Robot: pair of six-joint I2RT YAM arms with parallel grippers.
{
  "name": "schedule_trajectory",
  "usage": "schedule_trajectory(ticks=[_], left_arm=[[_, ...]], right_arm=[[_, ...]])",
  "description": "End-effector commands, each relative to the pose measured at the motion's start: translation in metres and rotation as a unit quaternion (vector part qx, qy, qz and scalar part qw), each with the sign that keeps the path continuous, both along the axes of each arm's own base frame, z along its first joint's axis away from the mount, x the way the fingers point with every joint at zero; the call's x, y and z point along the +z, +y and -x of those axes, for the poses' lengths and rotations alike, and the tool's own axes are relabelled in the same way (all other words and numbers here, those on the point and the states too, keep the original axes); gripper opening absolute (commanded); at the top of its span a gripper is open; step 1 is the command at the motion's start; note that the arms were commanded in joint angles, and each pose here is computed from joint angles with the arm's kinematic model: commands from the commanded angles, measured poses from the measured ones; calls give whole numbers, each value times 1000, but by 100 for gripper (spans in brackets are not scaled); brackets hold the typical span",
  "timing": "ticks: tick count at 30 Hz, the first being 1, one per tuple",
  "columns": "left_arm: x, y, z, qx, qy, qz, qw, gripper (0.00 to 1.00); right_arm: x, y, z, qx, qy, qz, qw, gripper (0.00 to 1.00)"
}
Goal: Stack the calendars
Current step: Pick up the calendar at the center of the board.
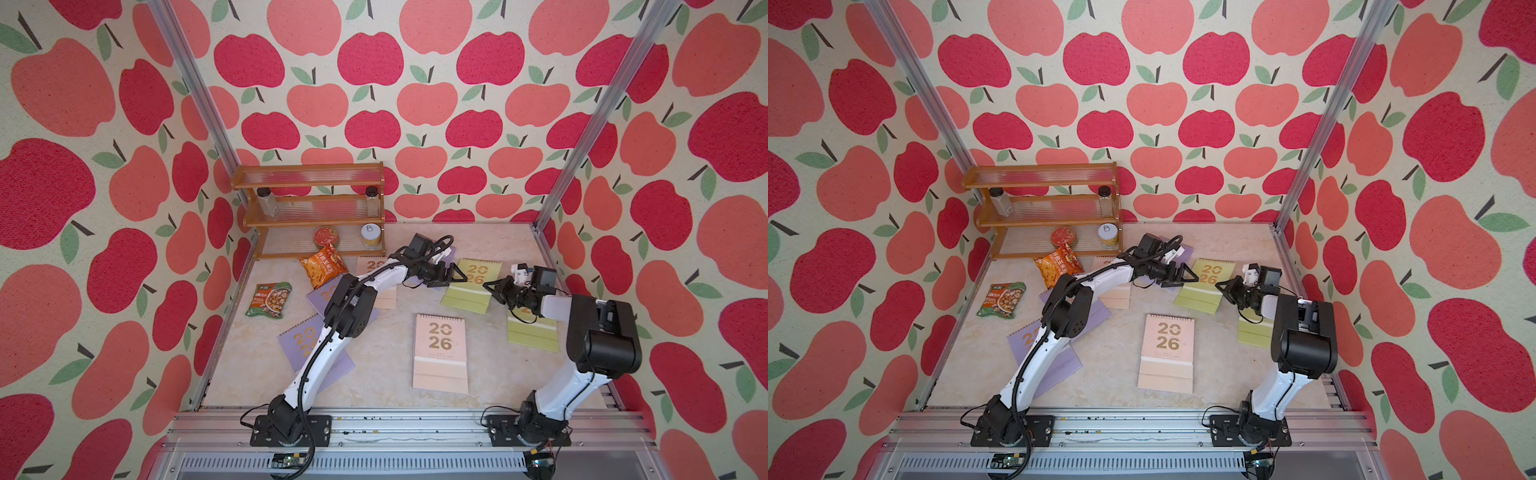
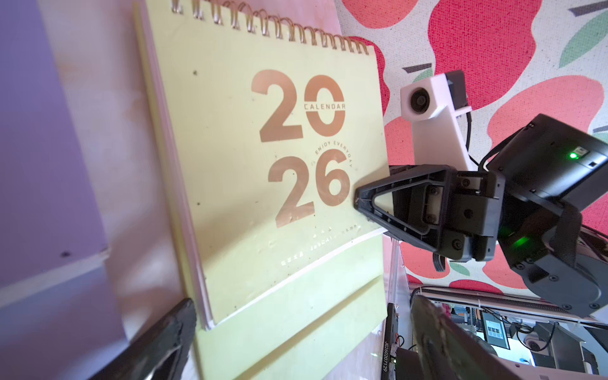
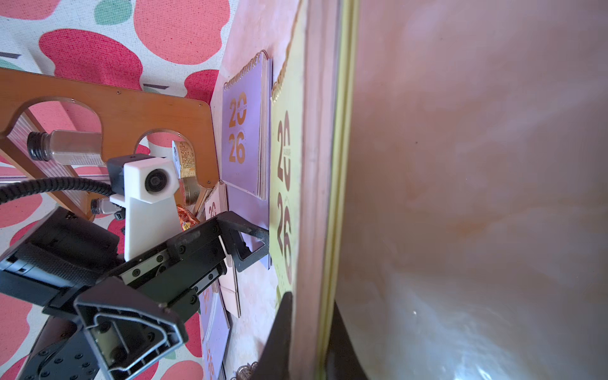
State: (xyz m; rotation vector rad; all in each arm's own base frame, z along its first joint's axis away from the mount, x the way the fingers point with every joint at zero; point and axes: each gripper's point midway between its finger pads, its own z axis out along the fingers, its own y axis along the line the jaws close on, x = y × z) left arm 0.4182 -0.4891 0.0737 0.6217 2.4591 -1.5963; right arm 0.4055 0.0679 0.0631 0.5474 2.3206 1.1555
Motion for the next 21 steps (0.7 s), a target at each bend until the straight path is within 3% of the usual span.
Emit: schedule_trajectory(ticks=[1,8,11,16,21], left_arm=[[69,17,-8,-1,-49,32,998,99],[206,87,-19,26,-165,88,982,99],[240,118,-11,28,-182,109,977,99],[263,169,2,72,-206,124,968,100],[253,192,24,85,-202,128,967,99]], right_arm=[[9,-3,7,1,-6,25,1000,0],[74,-6,14,32,-65,83,994,0],[114,0,18,51,-104,80,990,0],[180,21,29,91,-190,30,977,0],[224,61,48,166,-234,-48,957,0]])
